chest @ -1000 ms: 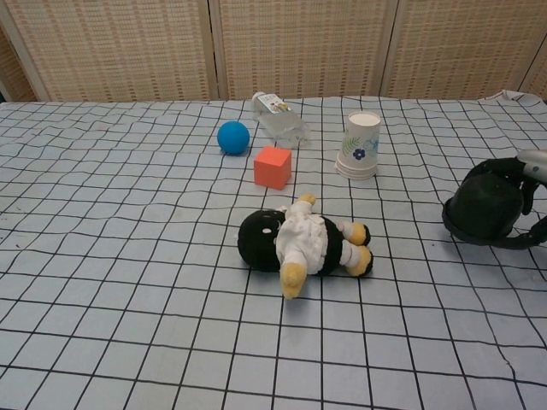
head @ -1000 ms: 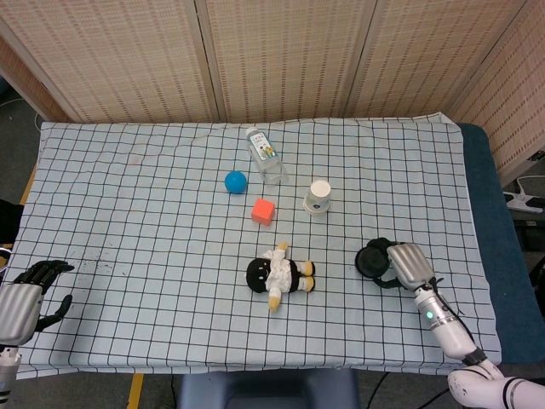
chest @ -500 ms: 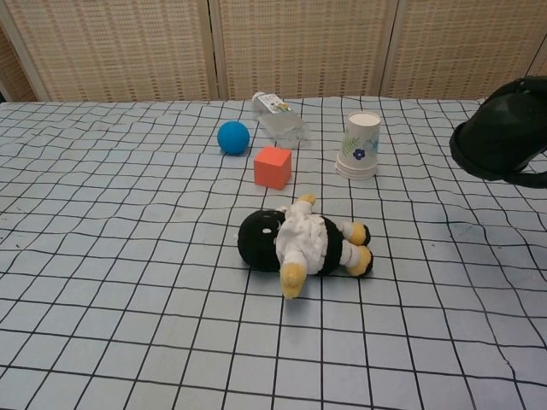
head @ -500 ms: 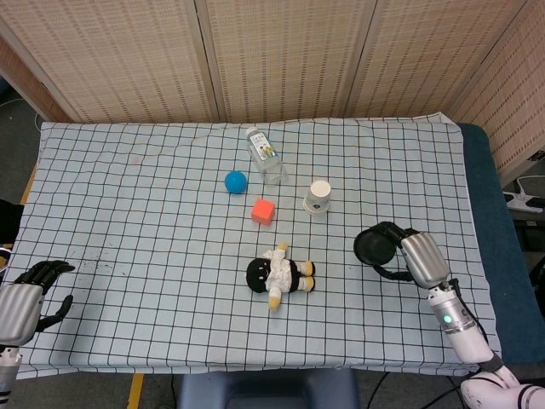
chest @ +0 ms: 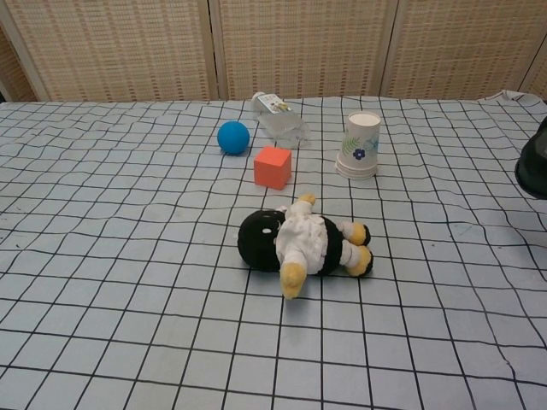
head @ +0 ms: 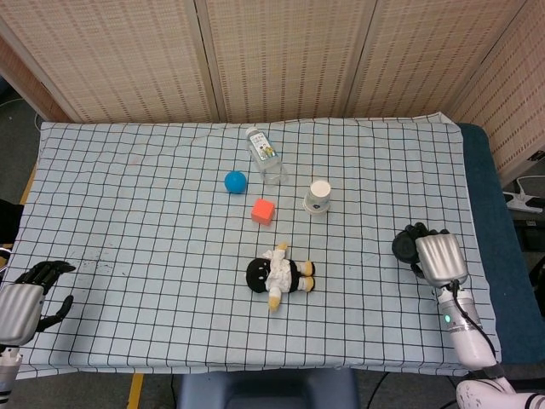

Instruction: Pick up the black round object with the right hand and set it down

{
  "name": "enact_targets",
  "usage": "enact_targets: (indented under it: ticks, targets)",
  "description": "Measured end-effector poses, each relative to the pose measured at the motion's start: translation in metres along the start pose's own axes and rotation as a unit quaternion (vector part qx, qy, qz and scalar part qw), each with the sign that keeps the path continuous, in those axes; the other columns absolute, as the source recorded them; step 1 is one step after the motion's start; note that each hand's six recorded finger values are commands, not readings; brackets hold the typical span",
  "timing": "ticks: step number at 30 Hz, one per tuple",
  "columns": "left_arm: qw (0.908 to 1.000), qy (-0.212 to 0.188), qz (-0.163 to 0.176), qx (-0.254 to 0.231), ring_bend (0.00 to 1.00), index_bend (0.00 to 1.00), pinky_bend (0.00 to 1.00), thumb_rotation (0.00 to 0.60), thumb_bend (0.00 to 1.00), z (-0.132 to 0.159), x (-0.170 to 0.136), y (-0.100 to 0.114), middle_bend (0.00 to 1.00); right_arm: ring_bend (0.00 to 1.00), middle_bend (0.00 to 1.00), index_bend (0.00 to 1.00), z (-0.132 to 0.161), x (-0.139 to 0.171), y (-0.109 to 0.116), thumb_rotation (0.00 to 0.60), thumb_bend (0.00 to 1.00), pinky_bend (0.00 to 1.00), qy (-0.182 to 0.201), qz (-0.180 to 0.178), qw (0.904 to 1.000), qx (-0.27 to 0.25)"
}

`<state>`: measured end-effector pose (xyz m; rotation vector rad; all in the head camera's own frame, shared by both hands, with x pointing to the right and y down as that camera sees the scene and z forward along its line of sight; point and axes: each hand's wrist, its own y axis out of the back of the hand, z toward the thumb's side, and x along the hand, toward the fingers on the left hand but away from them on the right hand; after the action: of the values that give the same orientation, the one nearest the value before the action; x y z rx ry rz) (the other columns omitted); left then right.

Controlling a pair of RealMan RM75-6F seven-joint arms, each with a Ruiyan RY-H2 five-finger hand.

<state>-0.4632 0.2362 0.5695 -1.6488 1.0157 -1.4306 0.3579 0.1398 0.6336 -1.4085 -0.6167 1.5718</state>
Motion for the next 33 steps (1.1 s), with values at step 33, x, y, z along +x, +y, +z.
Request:
enact_targets:
  ticks: [33]
  targets:
    - [1.0000, 0.002, -0.002, 0.000, 0.20, 0.28, 0.39, 0.600, 0.40, -0.001, 0.000, -0.001, 0.25, 0.50, 0.63, 0.70, -0.001, -0.005, 0.002, 0.600, 0.21, 0.51, 0.092, -0.075, 0.9818, -0.148]
